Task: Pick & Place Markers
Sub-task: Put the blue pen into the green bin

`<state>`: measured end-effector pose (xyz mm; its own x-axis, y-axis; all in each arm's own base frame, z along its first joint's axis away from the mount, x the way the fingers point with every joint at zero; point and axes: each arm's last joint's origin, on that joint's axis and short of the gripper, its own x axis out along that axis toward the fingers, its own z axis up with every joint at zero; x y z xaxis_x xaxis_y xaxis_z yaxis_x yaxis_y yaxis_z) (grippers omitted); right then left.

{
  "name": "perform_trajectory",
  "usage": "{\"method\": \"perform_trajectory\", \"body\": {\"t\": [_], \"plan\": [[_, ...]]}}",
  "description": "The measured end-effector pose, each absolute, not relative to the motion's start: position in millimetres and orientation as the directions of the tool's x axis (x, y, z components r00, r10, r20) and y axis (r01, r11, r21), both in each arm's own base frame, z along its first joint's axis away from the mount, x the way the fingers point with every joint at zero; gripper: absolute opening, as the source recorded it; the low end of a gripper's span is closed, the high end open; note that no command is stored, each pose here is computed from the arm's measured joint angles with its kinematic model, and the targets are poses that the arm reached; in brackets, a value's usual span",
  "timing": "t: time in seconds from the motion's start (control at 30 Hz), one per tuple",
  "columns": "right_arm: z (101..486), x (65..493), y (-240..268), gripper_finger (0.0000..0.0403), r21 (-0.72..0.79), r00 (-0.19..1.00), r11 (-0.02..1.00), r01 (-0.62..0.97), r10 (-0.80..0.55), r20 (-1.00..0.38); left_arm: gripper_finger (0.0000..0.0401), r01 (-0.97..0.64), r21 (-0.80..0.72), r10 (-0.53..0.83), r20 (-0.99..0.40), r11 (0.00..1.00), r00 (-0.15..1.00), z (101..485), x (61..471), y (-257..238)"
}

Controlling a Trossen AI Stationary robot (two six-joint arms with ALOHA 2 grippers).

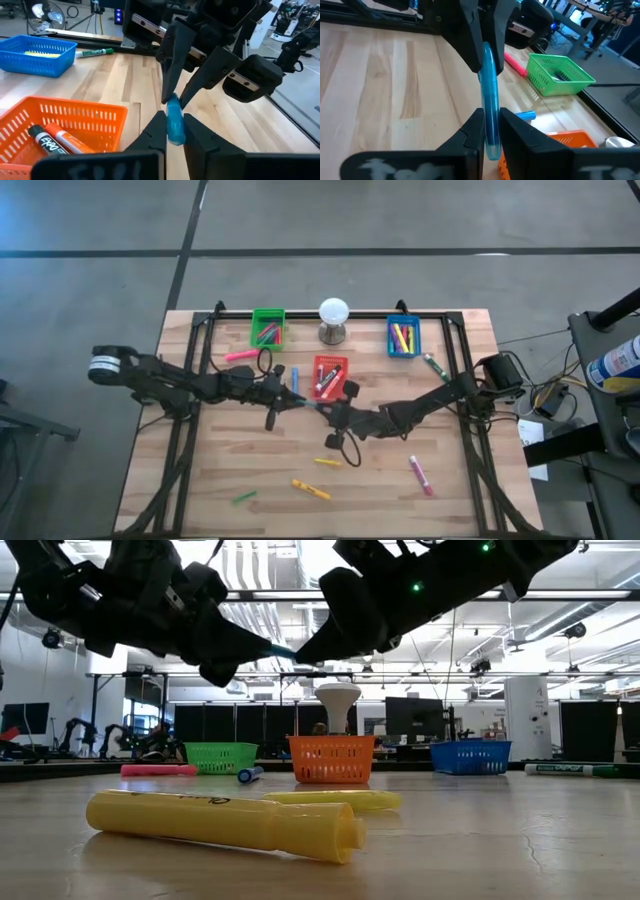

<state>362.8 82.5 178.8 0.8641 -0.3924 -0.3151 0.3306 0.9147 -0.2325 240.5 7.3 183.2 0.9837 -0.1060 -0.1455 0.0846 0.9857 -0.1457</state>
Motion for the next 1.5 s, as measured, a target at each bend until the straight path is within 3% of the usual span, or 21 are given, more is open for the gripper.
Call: {"method": "perform_trajectory", "body": {"t": [0.27,0.43,0.6,0.73,1.1,1.5], "plan": [[184.0,358.2,84.0,0.0117,-0.213,0.856,0.912,0.351,-0.405,-0.323,0.003,-0.014,-0.077,0.002,-0.153,0.997,0.988,221.0,223.8,12.1],[182.7,345.5,82.1,0.015,-0.222,0.8,0.907,0.357,-0.42,-0.428,0.003,-0.296,-0.007,0.291,-0.165,0.955,0.942,259.2,202.6,24.4],[183.9,327.7,79.4,0.0146,-0.225,0.719,0.895,0.386,-0.445,-0.534,0.003,-0.589,0.087,0.59,-0.246,0.803,0.769,272.2,185.6,46.6],[187.2,313.8,87.5,0.0122,-0.224,0.698,0.896,0.383,-0.44,-0.566,0.003,-0.68,0.105,0.674,-0.308,0.726,0.672,263.3,182.1,73.3],[192.6,292.0,112.5,0.0054,-0.267,0.731,0.894,0.36,-0.448,-0.514,0.003,-0.781,0.075,0.704,-0.493,0.619,0.511,216.0,175.8,152.6],[192.2,288.6,117.6,0.0043,-0.278,0.737,0.893,0.354,-0.45,-0.505,0.003,-0.802,0.114,0.713,-0.544,0.586,0.443,193.9,182.3,168.4]]}}
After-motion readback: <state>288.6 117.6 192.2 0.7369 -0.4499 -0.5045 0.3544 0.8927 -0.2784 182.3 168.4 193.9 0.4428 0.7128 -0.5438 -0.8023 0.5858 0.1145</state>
